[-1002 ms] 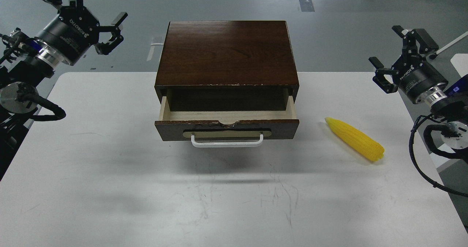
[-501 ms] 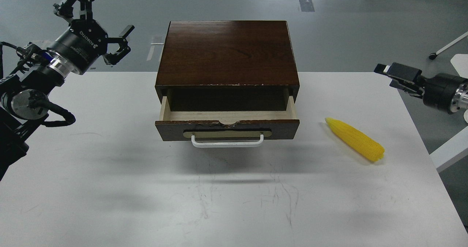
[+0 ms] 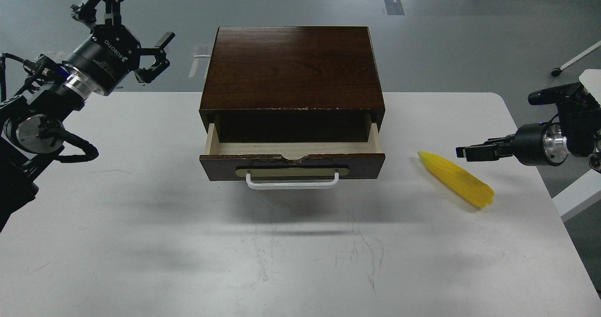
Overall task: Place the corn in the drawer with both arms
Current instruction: 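Lower the right gripper to the yellow corn and grasp it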
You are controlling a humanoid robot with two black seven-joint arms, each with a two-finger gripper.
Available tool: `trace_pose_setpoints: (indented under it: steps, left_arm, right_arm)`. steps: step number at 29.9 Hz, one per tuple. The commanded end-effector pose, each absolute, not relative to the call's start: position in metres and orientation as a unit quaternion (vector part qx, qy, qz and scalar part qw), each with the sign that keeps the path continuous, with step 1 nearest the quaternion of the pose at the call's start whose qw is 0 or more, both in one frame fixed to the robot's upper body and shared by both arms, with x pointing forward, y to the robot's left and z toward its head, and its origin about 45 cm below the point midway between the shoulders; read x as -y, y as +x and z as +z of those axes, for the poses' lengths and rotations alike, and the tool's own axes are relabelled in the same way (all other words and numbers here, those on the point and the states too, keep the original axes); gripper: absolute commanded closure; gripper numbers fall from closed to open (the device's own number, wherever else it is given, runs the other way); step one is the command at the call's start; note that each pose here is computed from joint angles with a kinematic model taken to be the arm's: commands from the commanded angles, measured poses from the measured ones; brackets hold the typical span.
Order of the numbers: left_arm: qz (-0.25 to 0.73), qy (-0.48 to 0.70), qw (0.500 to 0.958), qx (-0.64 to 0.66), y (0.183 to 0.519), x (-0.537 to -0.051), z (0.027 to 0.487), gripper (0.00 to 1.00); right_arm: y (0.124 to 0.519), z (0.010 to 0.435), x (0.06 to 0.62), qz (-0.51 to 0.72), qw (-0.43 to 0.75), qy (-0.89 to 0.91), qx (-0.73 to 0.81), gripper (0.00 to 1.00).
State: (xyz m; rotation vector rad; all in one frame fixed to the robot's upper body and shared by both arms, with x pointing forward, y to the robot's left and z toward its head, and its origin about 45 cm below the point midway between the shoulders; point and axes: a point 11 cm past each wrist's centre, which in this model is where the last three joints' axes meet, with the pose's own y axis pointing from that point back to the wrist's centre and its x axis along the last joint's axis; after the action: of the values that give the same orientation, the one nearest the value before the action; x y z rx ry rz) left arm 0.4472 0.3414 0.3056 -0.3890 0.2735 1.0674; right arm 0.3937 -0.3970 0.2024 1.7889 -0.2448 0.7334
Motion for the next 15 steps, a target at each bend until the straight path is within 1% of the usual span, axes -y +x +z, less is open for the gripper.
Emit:
trace_pose_setpoints:
  steps: [1, 4, 15]
  left_arm:
    - [0.504, -0.184, 0.834, -0.129, 0.447, -0.341, 0.306, 0.01]
    - [0.504, -0.183, 0.834, -0.13, 0.447, -0.341, 0.305, 0.01]
    - [0.503, -0.183, 0.834, -0.13, 0.447, -0.341, 0.305, 0.01]
  right_arm:
    - [0.396, 0.195, 0.386, 0.314, 0.558, 0.763, 0.094, 0.0]
    - [0.398, 0.187, 0.375, 0.314, 0.555, 0.766, 0.084, 0.0]
    - [0.385, 0.167, 0.392, 0.32, 0.595, 0.737, 0.032, 0.0]
